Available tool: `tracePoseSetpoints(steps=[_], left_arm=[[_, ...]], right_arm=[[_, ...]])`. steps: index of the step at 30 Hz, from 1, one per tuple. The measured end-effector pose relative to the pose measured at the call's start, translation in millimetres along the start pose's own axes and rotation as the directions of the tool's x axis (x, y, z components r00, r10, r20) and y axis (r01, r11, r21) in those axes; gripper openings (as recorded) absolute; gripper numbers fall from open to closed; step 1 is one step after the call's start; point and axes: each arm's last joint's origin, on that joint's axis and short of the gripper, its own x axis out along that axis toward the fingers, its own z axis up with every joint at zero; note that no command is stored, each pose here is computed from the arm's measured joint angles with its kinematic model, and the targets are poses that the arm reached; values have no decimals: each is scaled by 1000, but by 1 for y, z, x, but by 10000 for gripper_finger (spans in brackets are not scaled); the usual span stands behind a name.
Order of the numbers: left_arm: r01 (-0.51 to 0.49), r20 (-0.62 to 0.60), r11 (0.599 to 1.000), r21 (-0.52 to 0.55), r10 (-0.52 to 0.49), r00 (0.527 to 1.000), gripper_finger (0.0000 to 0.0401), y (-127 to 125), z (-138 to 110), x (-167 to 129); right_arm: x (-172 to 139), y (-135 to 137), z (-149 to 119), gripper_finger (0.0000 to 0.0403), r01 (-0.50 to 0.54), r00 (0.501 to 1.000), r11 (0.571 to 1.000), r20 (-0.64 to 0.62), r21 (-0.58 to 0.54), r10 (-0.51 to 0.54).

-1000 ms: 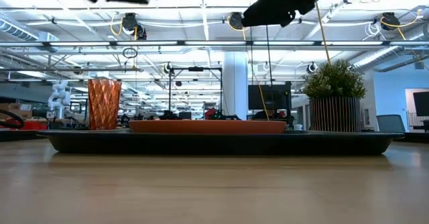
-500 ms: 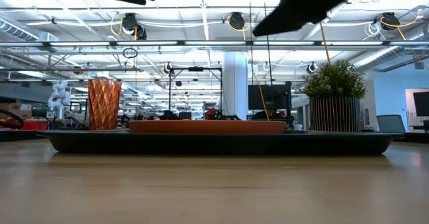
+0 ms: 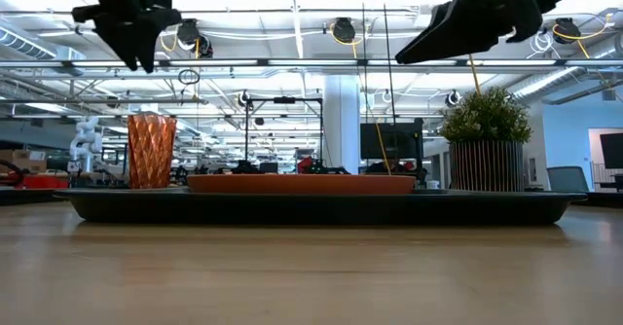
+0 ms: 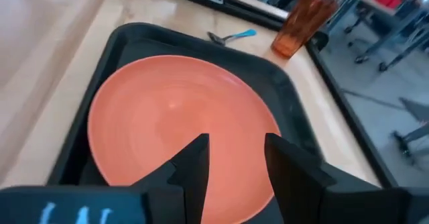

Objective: Pick and place plate/cup/fork/spoon on tray
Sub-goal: Put the orange cup on the black serving tray to the top right of the orange plate

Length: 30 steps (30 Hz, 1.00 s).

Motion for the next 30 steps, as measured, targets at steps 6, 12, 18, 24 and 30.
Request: tracePoseSetpoints(steps=[6, 12, 18, 24, 30], left_arm=[[77, -62, 983, 167, -67, 996, 172, -3, 22, 9], [14, -271, 973, 229, 50, 961, 172, 4, 34, 42], [-34, -313, 975, 218, 103, 944, 172, 17, 49, 68], [50, -261, 969, 244, 15, 965, 172, 21, 62, 77], [75, -335, 967, 245, 12, 942, 172, 24, 65, 94]], right_arm=[[0, -6, -15, 139, 49, 993, 998, 112, -39, -44], [-1, -11, -23, 139, 93, 974, 996, 209, -8, -90], [-2, -12, -20, 139, 107, 965, 994, 243, -22, -99], [-2, -11, -24, 139, 94, 973, 995, 211, -14, -89], [-1, -10, -27, 139, 80, 980, 997, 181, 12, -81]])
